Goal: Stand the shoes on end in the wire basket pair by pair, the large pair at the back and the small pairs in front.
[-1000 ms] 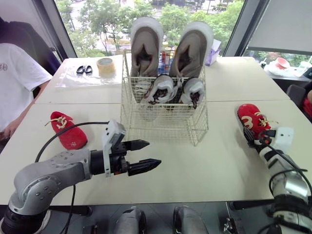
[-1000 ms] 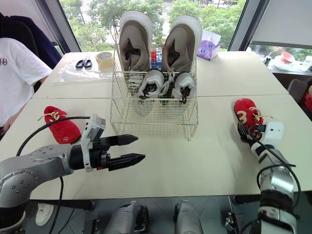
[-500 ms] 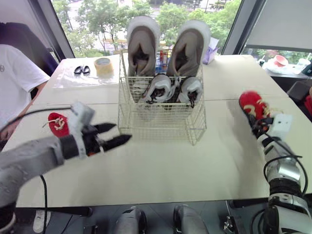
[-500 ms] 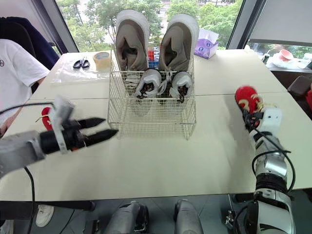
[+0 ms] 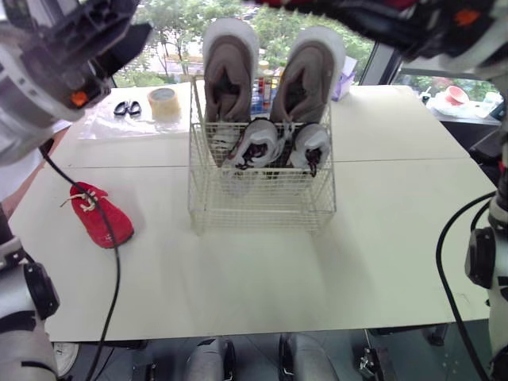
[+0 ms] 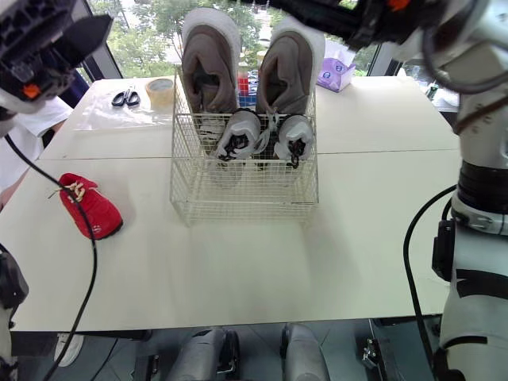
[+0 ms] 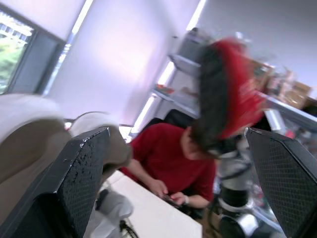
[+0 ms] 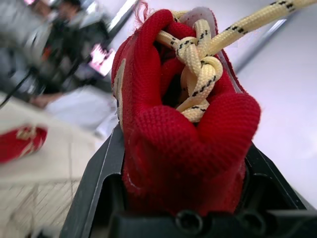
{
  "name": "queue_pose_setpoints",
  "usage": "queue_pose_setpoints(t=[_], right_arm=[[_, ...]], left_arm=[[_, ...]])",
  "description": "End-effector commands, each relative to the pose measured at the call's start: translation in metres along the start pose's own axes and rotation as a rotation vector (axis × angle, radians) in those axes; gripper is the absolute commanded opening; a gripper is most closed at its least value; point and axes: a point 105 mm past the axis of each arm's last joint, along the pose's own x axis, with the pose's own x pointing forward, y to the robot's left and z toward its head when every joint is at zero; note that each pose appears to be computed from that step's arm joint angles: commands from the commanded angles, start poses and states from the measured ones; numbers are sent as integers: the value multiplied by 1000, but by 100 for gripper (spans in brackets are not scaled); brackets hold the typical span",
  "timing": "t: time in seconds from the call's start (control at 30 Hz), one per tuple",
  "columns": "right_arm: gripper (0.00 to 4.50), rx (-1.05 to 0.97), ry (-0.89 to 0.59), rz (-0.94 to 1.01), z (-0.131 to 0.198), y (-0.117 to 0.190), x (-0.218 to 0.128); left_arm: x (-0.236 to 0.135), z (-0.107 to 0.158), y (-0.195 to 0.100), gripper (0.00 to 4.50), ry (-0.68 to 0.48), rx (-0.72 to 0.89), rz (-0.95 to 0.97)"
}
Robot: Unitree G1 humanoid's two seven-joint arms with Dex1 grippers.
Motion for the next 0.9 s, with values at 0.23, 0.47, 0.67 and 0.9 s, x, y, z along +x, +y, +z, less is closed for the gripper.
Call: queue_pose_setpoints(t=[0.23,0.47,0.67,0.9], right_arm=[[185,-184,-39,66,9,9,15],[185,-194,-36,108,9,21,18],[283,-149,-8,134,6,28,14],[442,183,46,-34,-23,16,-19]], left_arm=[[20,-11,-2,450,50,-2,-98],[41,-23,3,313,95,-45,-171],[42,-21,3,31,80,-60,-191],[35,-8,2,25,-66,-61,-185]])
